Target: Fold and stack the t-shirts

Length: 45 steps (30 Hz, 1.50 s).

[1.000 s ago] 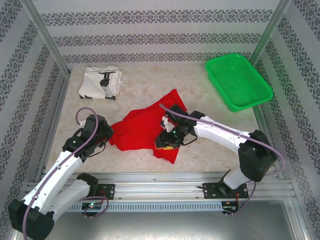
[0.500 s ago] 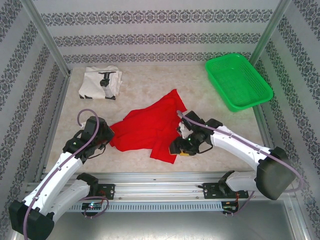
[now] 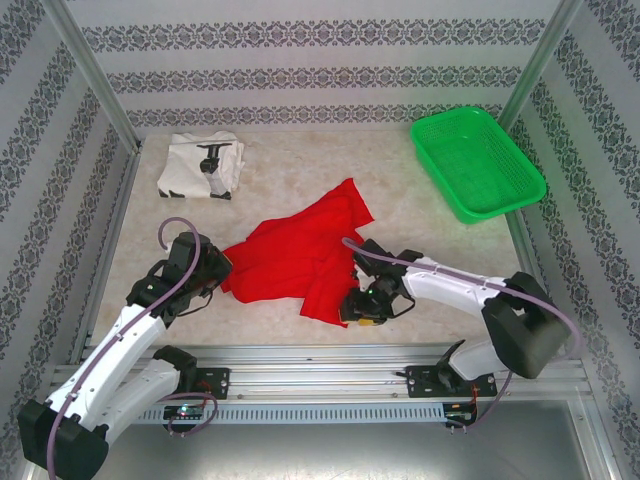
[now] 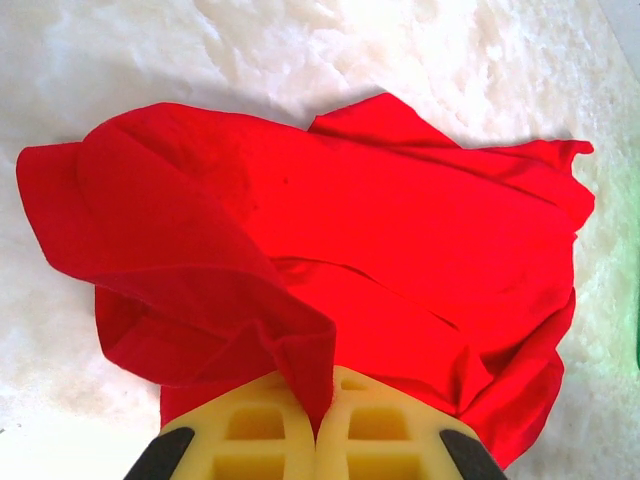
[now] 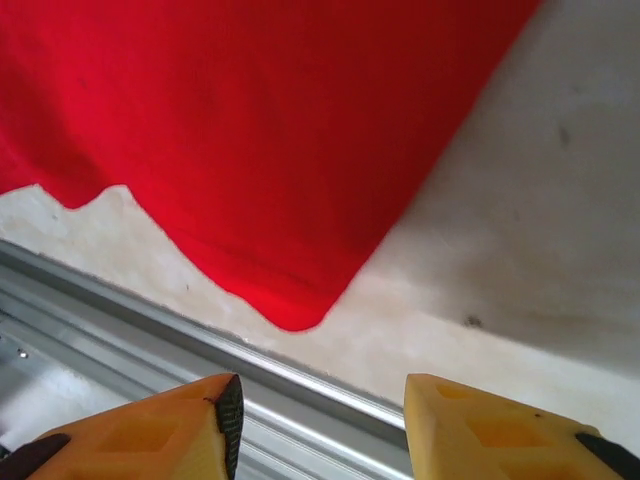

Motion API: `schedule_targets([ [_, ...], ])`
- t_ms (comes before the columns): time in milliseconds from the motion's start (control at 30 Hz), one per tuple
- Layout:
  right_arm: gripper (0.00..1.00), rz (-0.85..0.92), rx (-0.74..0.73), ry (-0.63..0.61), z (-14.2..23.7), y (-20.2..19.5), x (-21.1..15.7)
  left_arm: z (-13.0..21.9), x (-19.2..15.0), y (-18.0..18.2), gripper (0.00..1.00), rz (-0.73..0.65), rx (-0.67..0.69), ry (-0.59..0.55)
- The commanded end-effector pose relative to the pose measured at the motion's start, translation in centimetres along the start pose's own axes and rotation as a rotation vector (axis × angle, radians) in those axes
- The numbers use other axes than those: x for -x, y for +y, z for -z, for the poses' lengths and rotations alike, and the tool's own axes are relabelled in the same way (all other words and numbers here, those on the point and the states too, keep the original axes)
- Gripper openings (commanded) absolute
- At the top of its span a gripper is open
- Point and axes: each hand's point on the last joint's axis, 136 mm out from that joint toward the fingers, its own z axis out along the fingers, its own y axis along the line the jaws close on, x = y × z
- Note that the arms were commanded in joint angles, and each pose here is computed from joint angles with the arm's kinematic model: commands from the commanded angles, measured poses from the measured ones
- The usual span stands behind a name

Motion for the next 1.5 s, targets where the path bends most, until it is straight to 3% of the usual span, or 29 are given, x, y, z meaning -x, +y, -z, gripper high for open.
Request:
schedule_targets([
  [0, 0.47, -0.014, 0.002, -0.018, -1.2, 0.3, 0.7, 0.1, 0.4, -0.4, 0.00, -0.022, -0.034, -0.016],
  [167, 0.45, -0.023, 0.000, -0.035, -2.2, 0.9, 1.8, 0.2, 0.3, -0.4, 0.00, -0.036, -0.034, -0.015],
  [267, 0.33, -0.036, -0.043, -0.036, -3.0, 0.3, 2.5, 0.3, 0.4, -0.3, 0.00, -0.039, -0.034, -0.020],
  [333, 0.18, -0.051, -0.081, -0.053, -3.0, -0.5, 3.1, 0.5, 0.5, -0.2, 0.00, -0.039, -0.034, -0.024],
  [400, 0.08, -0.058, -0.106, -0.092, -2.0, -1.1, 3.8, 0.8, 0.6, 0.0, 0.00, -0.040, -0.031, -0.030],
  [500, 0.00, -0.044, -0.173, -0.157, 1.1, -2.4, 4.4, 1.4, 0.9, 0.1, 0.00, -0.047, -0.030, -0.041],
  [733, 0.00, -0.061, -0.251, -0.227, 8.2, -6.9, 3.3, 1.8, 0.8, 0.6, 0.00, -0.048, -0.028, -0.050],
  [833, 0.00, -0.095, -0.216, -0.269, 9.7, -7.6, 3.3, 1.7, 0.8, 0.7, 0.00, -0.044, -0.029, -0.054],
  [967, 0.00, -0.206, -0.300, -0.287, 11.1, -10.0, 3.6, 1.7, 0.9, 0.5, 0.00, -0.039, -0.033, -0.058],
  [1067, 0.03, -0.288, -0.291, -0.283, 10.5, -11.5, 3.5, 1.4, 0.9, 0.4, 0.00, -0.036, -0.037, -0.054],
  [1200, 0.29, -0.341, -0.270, -0.276, 9.8, -12.3, 3.4, 1.2, 0.8, 0.2, 0.00, -0.029, -0.045, -0.047],
  [1333, 0.45, -0.263, -0.222, -0.359, 11.2, -10.1, 3.7, 0.9, 0.6, -0.4, 0.00, -0.042, -0.062, -0.023],
  [1467, 0.50, -0.146, -0.151, -0.332, 10.4, -6.7, 2.5, 0.5, 0.4, -0.7, 0.00, -0.049, -0.071, -0.007],
])
